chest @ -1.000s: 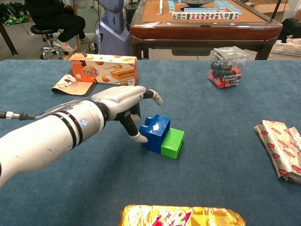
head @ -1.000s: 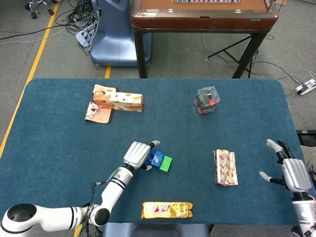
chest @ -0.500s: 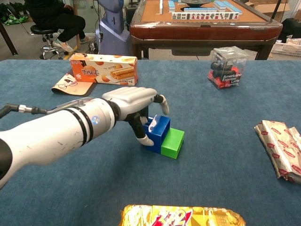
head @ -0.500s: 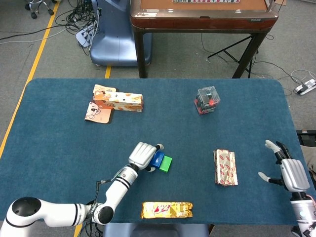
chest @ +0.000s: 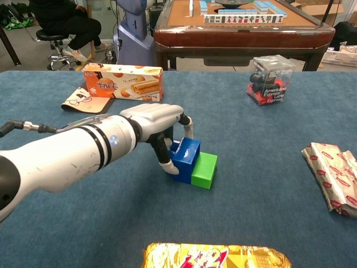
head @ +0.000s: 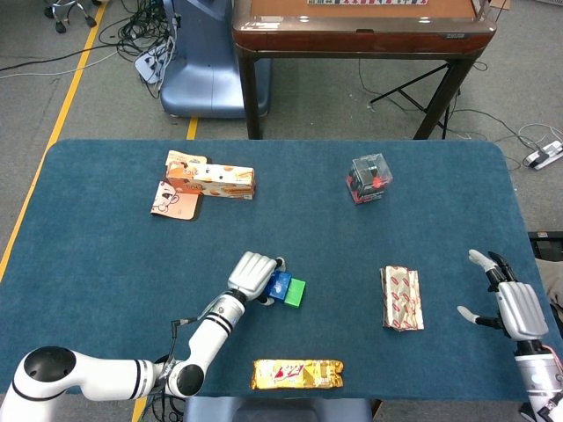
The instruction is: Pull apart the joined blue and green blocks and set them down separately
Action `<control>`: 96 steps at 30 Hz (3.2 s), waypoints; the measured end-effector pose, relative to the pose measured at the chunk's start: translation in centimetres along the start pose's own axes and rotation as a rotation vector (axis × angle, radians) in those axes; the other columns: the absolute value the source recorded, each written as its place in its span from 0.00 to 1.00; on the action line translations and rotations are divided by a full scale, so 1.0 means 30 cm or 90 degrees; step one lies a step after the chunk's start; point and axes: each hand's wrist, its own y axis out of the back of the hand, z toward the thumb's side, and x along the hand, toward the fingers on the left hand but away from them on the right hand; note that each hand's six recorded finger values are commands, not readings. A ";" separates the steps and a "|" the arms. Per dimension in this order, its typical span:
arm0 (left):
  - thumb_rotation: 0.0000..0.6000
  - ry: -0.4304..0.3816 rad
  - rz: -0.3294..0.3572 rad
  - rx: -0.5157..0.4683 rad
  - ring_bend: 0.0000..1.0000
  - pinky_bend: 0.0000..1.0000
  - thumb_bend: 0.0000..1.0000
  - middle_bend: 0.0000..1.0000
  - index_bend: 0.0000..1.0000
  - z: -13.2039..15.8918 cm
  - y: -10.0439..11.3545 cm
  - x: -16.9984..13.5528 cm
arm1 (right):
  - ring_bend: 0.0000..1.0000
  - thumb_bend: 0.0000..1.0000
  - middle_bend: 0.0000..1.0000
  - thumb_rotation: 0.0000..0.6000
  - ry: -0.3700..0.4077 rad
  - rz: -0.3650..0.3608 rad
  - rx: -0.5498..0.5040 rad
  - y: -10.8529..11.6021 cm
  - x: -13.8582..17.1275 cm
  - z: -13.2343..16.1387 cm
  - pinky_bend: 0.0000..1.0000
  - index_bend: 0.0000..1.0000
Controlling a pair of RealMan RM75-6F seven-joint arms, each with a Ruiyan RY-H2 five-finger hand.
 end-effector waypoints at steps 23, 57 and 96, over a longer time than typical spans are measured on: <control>1.00 0.037 0.021 -0.143 0.94 1.00 0.00 1.00 0.67 -0.063 0.046 -0.032 | 0.41 0.00 0.36 1.00 0.049 -0.016 -0.028 0.032 -0.056 0.092 0.59 0.20; 1.00 0.143 0.148 -0.444 0.96 1.00 0.00 1.00 0.69 -0.138 0.253 -0.136 | 1.00 0.00 1.00 1.00 0.135 0.212 -0.163 -0.032 -0.442 0.763 1.00 0.15; 1.00 0.124 0.200 -0.382 0.96 1.00 0.00 1.00 0.70 -0.109 0.272 -0.151 | 1.00 0.00 1.00 1.00 0.127 0.327 -0.299 -0.245 -0.539 0.959 1.00 0.11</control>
